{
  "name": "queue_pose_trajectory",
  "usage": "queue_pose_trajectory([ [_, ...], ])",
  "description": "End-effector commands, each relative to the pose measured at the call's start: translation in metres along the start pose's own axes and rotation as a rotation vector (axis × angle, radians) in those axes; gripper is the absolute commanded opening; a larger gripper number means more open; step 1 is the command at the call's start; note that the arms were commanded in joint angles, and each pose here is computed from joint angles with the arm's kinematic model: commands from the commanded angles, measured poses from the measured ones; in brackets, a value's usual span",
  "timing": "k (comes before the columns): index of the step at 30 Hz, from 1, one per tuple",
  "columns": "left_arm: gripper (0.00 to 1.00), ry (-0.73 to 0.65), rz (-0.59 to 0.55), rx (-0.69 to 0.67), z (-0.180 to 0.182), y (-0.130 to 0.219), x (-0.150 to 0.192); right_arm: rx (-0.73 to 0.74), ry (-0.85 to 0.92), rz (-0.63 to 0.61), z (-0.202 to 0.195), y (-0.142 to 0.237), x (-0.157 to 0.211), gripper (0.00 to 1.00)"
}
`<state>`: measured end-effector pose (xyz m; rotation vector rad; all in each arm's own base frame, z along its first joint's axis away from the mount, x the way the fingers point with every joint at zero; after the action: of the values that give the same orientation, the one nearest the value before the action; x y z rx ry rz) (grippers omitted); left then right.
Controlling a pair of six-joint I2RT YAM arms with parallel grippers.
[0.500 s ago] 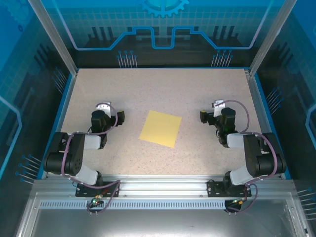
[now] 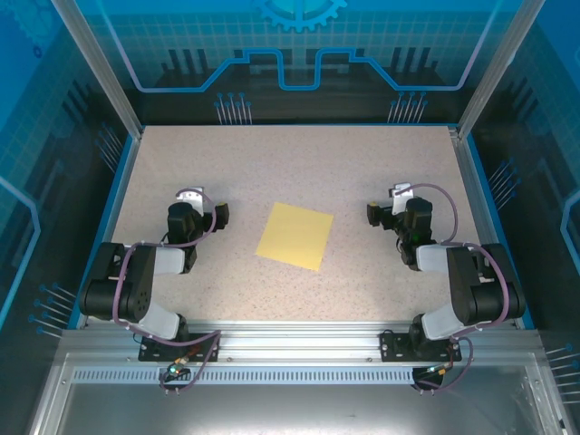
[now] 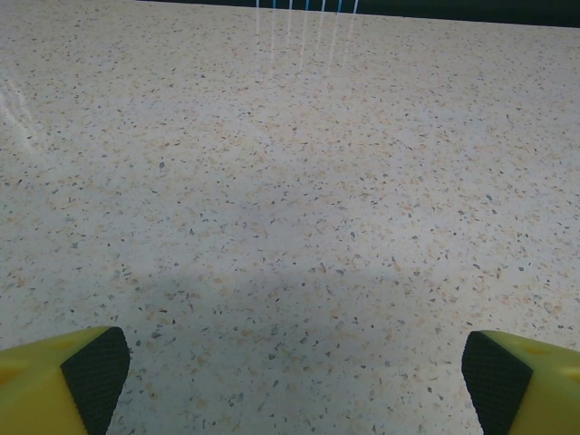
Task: Fold a paper plane with a square sheet of paper (fold left side to right side)
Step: Pick up the square sheet of paper from the center of the table.
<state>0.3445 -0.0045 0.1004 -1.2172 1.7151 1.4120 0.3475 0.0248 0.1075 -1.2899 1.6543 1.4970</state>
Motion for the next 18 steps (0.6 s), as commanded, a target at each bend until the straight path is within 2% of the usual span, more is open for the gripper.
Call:
queue_pose_trajectory([
  [1, 0.98, 0.01, -0.024, 0.027, -0.003, -0.001, -0.011, 0.015, 0.001, -0.03, -0.003, -0.001, -0.006, 1.0],
  [4, 0.99, 0.01, -0.011, 0.019, -0.005, 0.001, -0.019, 0.011, -0.004, -0.031, -0.004, 0.0, -0.006, 0.99],
  [6, 0.98, 0.034, 0.054, -0.013, -0.007, 0.009, -0.032, 0.044, -0.021, -0.026, -0.009, 0.002, -0.01, 0.99],
  [8, 0.98, 0.136, 0.109, -0.029, -0.014, 0.023, -0.053, 0.083, -0.044, 0.022, -0.02, 0.008, -0.025, 1.0],
  [11, 0.98, 0.3, 0.181, 0.113, -0.042, 0.046, -0.071, 0.065, -0.099, 0.142, -0.025, 0.026, -0.041, 1.0],
  [13, 0.98, 0.35, 0.273, 0.197, -0.065, 0.057, -0.068, 0.025, -0.165, 0.178, -0.021, 0.037, -0.049, 0.99],
  [18, 0.99, 0.323, 0.557, 0.332, -0.131, 0.077, -0.029, -0.153, -0.301, 0.302, 0.019, 0.051, -0.057, 1.0],
])
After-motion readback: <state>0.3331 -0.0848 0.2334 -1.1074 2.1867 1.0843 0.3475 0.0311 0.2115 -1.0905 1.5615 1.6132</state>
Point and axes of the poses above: each hand's point on the last joint's axis, 136 mm out from that joint toward the fingers, its own y axis back along the fingers, its own z axis along the line the jaws close on, x = y × z, the point moved 5 cm from there along y, back along the fingers, and after that the axes turned 11 degrees about y, right-handed, at the moved point
